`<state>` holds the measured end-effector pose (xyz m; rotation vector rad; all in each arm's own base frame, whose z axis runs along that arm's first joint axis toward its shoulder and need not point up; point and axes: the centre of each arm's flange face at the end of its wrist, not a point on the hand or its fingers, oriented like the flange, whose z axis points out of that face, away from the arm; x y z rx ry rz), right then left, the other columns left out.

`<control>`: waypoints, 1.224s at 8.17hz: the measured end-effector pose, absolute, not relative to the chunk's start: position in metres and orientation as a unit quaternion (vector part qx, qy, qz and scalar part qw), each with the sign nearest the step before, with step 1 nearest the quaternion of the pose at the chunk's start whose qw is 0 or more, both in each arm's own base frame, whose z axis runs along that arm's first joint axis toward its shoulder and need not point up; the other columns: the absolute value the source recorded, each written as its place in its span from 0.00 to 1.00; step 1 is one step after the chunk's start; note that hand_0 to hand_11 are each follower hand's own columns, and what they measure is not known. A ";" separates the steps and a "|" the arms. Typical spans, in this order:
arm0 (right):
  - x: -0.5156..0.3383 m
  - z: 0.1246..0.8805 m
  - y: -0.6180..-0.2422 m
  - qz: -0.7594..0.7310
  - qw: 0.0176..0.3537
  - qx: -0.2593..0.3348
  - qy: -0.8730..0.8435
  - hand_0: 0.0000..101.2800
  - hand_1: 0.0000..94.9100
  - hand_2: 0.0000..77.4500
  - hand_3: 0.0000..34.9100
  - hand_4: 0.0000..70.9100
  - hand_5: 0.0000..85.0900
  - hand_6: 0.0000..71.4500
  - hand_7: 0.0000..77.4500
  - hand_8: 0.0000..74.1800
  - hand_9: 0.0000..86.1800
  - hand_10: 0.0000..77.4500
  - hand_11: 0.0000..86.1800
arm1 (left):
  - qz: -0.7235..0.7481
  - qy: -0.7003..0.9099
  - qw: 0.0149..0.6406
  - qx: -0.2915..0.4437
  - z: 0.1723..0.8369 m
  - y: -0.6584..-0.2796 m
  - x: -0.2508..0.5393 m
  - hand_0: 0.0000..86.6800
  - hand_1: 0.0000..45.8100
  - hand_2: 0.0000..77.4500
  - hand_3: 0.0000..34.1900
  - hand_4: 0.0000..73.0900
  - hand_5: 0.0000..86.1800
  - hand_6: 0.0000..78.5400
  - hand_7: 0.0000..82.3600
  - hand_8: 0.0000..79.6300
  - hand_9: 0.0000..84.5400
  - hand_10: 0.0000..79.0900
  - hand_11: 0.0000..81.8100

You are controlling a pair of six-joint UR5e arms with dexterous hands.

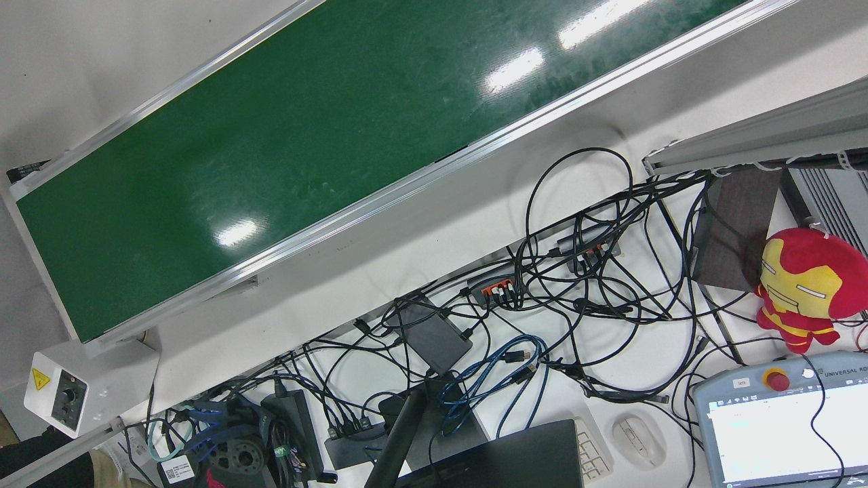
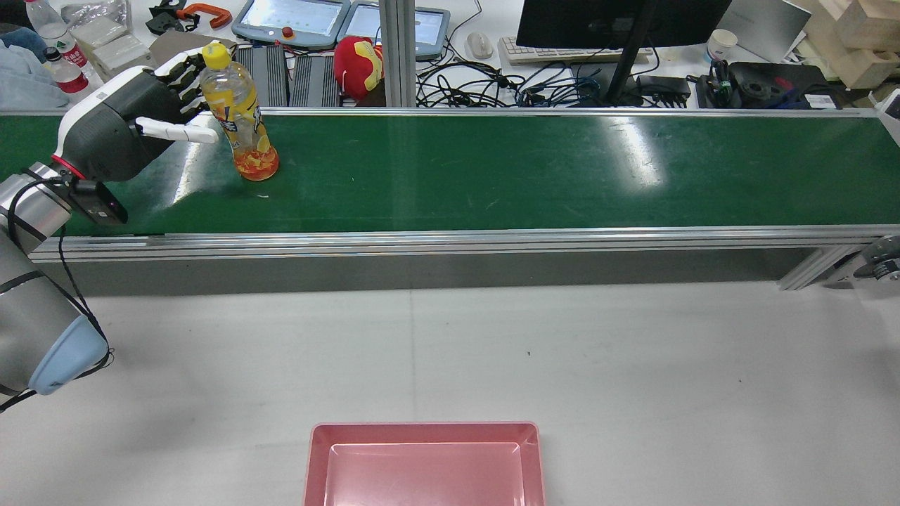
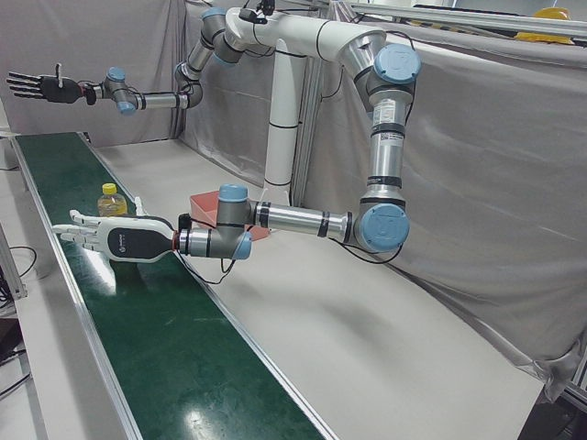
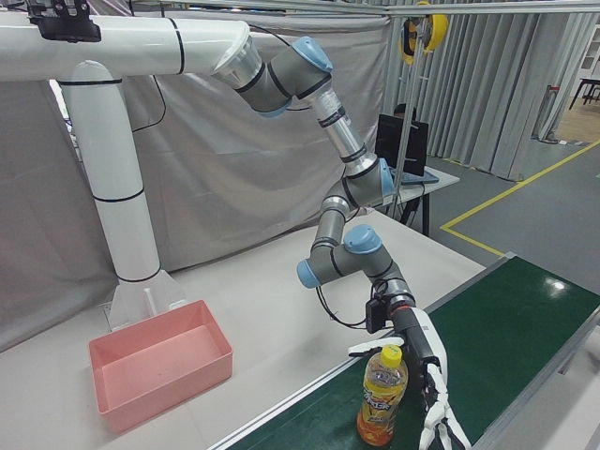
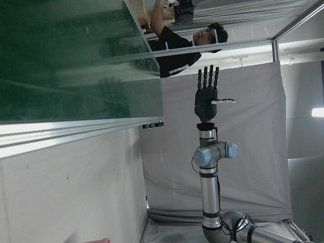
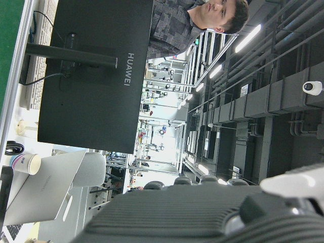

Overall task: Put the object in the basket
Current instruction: 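Reach the left hand toward the juice bottle on the green conveyor, then close the left hand fingers around the juice bottle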

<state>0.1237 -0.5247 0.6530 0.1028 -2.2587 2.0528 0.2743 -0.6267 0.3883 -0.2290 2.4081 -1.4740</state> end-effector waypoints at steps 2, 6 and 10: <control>0.124 0.653 -0.525 0.672 0.044 0.033 -0.739 0.00 0.00 0.00 0.00 0.00 0.00 0.00 0.01 0.00 0.00 0.00 0.00 | -0.511 0.842 0.152 -0.082 0.380 -0.631 0.280 0.64 0.44 0.08 0.00 0.06 0.32 0.01 0.01 0.08 0.09 0.14 0.24; 0.124 0.653 -0.525 0.672 0.044 0.034 -0.739 0.00 0.00 0.00 0.01 0.00 0.00 0.00 0.01 0.00 0.00 0.00 0.00 | -0.509 0.841 0.156 -0.094 0.370 -0.626 0.300 0.64 0.44 0.10 0.00 0.07 0.38 0.01 0.01 0.12 0.15 0.17 0.26; 0.124 0.653 -0.525 0.672 0.044 0.034 -0.739 0.00 0.00 0.01 0.01 0.00 0.00 0.00 0.01 0.00 0.00 0.00 0.00 | -0.543 0.827 0.134 -0.065 0.367 -0.626 0.290 0.80 0.21 0.38 0.00 0.54 0.69 0.50 0.50 0.70 0.70 0.62 0.67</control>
